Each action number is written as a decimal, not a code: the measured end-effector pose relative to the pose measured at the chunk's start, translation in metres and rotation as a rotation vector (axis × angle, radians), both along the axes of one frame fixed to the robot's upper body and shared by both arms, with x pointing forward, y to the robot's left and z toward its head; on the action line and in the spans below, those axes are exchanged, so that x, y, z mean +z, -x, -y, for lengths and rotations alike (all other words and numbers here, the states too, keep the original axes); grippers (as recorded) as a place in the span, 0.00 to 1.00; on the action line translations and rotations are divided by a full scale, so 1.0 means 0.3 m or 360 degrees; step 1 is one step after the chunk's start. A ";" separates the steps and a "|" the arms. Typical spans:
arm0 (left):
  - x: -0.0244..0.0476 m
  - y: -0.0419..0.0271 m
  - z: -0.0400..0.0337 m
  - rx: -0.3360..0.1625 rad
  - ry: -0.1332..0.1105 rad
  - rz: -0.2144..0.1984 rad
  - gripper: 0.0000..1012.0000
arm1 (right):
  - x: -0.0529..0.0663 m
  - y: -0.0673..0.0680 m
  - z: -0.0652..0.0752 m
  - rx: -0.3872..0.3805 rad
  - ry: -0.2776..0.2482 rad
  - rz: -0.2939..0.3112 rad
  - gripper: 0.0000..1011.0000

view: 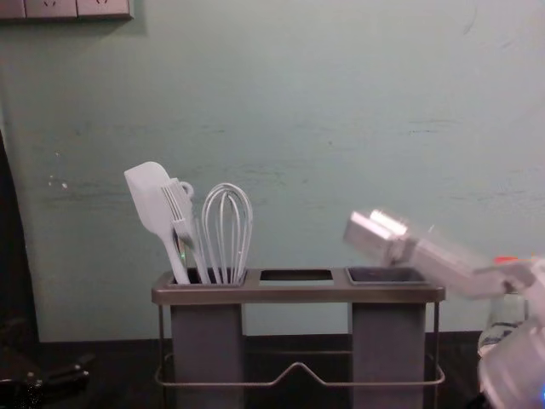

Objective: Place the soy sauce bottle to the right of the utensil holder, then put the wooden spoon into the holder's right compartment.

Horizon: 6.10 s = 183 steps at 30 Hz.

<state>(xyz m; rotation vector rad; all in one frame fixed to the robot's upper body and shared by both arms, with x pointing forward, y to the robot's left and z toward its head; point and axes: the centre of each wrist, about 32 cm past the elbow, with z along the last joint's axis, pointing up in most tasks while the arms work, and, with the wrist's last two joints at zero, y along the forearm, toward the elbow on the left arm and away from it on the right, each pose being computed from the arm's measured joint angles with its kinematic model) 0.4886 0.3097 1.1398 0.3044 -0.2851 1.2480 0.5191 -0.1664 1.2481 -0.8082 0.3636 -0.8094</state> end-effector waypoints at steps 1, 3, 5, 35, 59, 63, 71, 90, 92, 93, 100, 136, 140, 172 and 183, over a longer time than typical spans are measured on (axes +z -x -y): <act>0.000 0.000 0.000 0.0000 0.0000 0.0000 1.00 | 0.007 0.009 0.005 0.0001 -0.0012 0.0021 0.83; 0.000 0.000 0.000 0.0000 0.0000 0.0000 1.00 | 0.028 0.033 0.022 0.0002 -0.0049 0.0084 0.83; 0.000 0.000 0.000 0.0000 0.0000 0.0000 1.00 | 0.043 0.050 0.033 0.0005 -0.0076 0.0127 0.83; 0.000 0.000 0.000 0.0000 0.0000 0.0000 1.00 | 0.262 0.229 0.220 0.0096 -0.0525 0.1308 0.83; 0.000 0.000 0.000 0.0000 0.0000 0.0000 1.00 | 0.347 -0.081 0.142 0.0055 -0.0591 0.1495 0.83; 0.000 0.000 0.000 0.0000 0.0000 0.0000 1.00 | 0.338 -0.133 0.129 0.0074 -0.0577 0.1472 0.83; 0.000 0.000 0.000 0.0000 0.0000 0.0000 1.00 | 0.318 -0.194 0.116 0.0103 -0.0563 0.1430 0.83; 0.000 0.000 0.000 0.0000 0.0000 0.0000 1.00 | 0.264 -0.217 0.117 0.0115 -0.0563 0.1364 0.83; 0.000 0.000 0.000 0.0000 0.0000 0.0000 1.00 | 0.252 -0.214 0.121 0.0119 -0.0565 0.1351 0.83; 0.000 0.000 0.000 0.0000 0.0000 0.0000 1.00 | 0.244 -0.209 0.124 0.0121 -0.0566 0.1341 0.83; 0.000 0.000 0.000 0.0000 0.0000 0.0000 1.00 | 0.217 -0.180 0.148 0.0130 -0.0587 0.1313 0.83; 0.000 0.000 0.000 0.0000 0.0000 0.0000 1.00 | 0.124 -0.046 0.251 0.0150 -0.0593 0.1205 0.83; 0.000 0.000 0.000 0.0000 0.0000 0.0000 1.00 | 0.103 -0.051 0.242 0.0156 -0.0581 0.1182 0.83; 0.000 0.000 0.000 0.0000 0.0000 0.0000 1.00 | 0.057 -0.066 0.217 0.0142 -0.0515 0.1153 0.83; 0.000 0.000 0.000 0.0000 0.0000 0.0000 1.00 | 0.058 -0.067 0.218 0.0141 -0.0515 0.1153 0.99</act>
